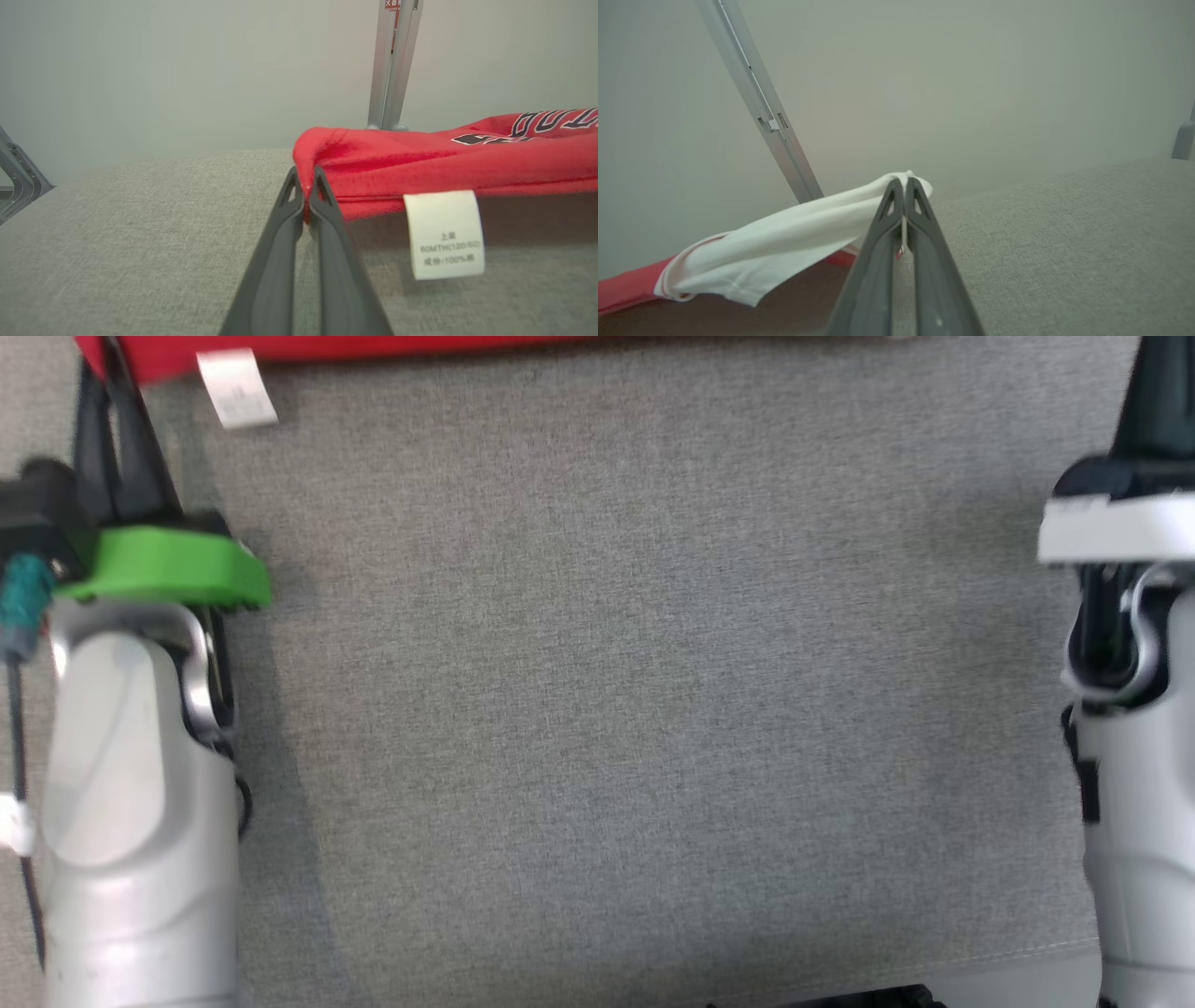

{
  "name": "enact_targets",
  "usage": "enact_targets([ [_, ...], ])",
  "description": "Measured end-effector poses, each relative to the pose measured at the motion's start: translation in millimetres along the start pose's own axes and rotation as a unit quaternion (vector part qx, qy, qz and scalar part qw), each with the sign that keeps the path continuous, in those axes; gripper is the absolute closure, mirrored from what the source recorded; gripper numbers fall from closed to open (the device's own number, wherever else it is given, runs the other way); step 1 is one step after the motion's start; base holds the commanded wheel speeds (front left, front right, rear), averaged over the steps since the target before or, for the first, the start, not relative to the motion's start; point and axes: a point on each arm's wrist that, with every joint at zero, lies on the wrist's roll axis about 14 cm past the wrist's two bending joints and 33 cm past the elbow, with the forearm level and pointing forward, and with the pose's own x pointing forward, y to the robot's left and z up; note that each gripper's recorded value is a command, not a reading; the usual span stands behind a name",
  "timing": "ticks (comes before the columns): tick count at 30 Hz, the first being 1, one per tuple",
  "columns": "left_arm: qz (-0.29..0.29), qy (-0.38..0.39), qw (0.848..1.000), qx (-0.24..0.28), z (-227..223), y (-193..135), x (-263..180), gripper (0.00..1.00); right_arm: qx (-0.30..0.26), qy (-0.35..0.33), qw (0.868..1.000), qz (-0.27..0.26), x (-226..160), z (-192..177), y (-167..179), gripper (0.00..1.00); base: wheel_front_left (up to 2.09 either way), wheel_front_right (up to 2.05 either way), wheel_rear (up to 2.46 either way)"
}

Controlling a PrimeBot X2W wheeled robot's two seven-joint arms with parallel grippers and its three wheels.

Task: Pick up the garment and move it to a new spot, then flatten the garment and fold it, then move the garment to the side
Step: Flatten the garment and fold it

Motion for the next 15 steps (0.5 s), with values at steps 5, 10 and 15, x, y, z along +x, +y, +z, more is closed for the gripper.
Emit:
enact_targets([
  [5, 0.000, 0.027, 1.000, -0.014, -7.1, -3.1, -34.1, 1.00, 0.012, 0.037, 0.999, -0.025, -39.9, -6.6, -8.7, 1.00, 0.00, 0.00, 0.00],
  [10, 0.008, 0.040, 0.999, -0.017, -3.1, 2.0, -64.1, 1.00, 0.018, 0.067, 0.997, -0.037, -77.6, -8.6, -9.7, 1.00, 0.00, 0.00, 0.00],
  [15, 0.002, 0.057, 0.998, -0.010, -4.0, 0.7, -95.3, 1.00, 0.028, 0.097, 0.994, -0.050, -116.8, -12.5, -9.9, 1.00, 0.00, 0.00, 0.00],
])
